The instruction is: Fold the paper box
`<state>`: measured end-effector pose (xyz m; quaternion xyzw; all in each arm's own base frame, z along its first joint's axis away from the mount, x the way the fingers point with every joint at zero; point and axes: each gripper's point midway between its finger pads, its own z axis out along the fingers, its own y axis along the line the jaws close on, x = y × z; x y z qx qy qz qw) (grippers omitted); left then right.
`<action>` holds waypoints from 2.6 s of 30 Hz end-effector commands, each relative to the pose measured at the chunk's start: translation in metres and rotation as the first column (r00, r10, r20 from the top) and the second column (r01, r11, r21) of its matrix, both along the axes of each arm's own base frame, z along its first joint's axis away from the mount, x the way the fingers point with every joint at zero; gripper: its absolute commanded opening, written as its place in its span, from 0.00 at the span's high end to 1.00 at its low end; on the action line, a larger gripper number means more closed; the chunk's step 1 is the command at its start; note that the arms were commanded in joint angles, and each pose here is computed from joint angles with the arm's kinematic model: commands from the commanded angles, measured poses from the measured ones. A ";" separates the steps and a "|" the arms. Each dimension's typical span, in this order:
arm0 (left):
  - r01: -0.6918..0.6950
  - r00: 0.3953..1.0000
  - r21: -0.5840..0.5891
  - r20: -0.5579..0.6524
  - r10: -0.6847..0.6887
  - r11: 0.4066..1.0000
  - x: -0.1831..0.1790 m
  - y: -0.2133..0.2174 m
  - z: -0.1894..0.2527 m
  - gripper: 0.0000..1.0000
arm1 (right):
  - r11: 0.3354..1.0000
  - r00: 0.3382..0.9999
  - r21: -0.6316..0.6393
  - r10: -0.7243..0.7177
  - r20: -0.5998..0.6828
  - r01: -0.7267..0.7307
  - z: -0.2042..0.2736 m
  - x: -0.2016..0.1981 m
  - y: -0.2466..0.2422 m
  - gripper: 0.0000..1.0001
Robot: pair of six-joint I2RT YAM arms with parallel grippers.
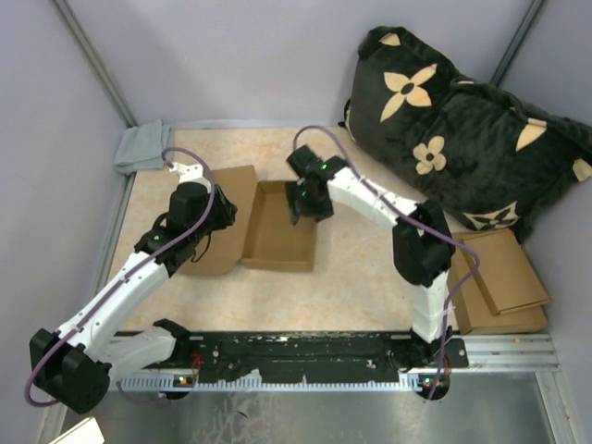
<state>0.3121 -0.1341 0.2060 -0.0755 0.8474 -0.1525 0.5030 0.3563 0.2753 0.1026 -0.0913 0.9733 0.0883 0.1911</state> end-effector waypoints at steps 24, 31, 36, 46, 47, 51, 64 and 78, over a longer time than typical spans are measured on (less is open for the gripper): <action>-0.165 0.982 -0.109 0.076 0.174 0.980 -0.032 0.038 0.028 0.62 | 0.794 0.802 0.168 0.531 0.275 -0.584 0.036 0.010 0.136 0.41; -0.196 0.979 -0.106 0.041 0.202 0.975 -0.041 0.045 0.020 0.62 | 0.784 0.804 0.191 0.551 0.224 -0.591 0.006 0.008 0.164 0.44; -0.193 0.980 -0.089 0.038 0.197 0.977 -0.038 0.044 0.022 0.62 | 0.834 0.843 0.143 0.506 0.181 -0.532 -0.019 0.021 0.160 0.62; -0.247 0.969 -0.032 0.008 0.247 0.969 -0.015 0.044 0.021 0.55 | 0.983 0.963 -0.086 0.178 0.202 -0.163 -0.013 0.034 0.044 1.00; -0.252 0.968 -0.015 0.014 0.252 0.968 -0.008 0.044 0.021 0.54 | 0.985 0.963 -0.109 0.157 0.219 -0.136 -0.008 0.028 0.031 1.00; -0.279 0.960 0.027 -0.007 0.279 0.960 0.038 0.049 0.019 0.51 | 0.990 0.970 -0.122 0.099 0.222 -0.073 -0.006 -0.007 -0.008 1.00; -0.260 0.934 0.030 -0.246 0.259 0.965 0.094 0.081 -0.017 0.47 | 0.992 0.967 0.114 -0.088 0.238 0.063 0.062 -0.043 -0.022 0.07; -0.107 0.898 -0.221 -0.441 -0.002 0.969 0.078 0.075 -0.088 0.43 | 0.938 0.970 0.344 -0.107 0.216 0.026 0.062 0.097 -0.032 0.39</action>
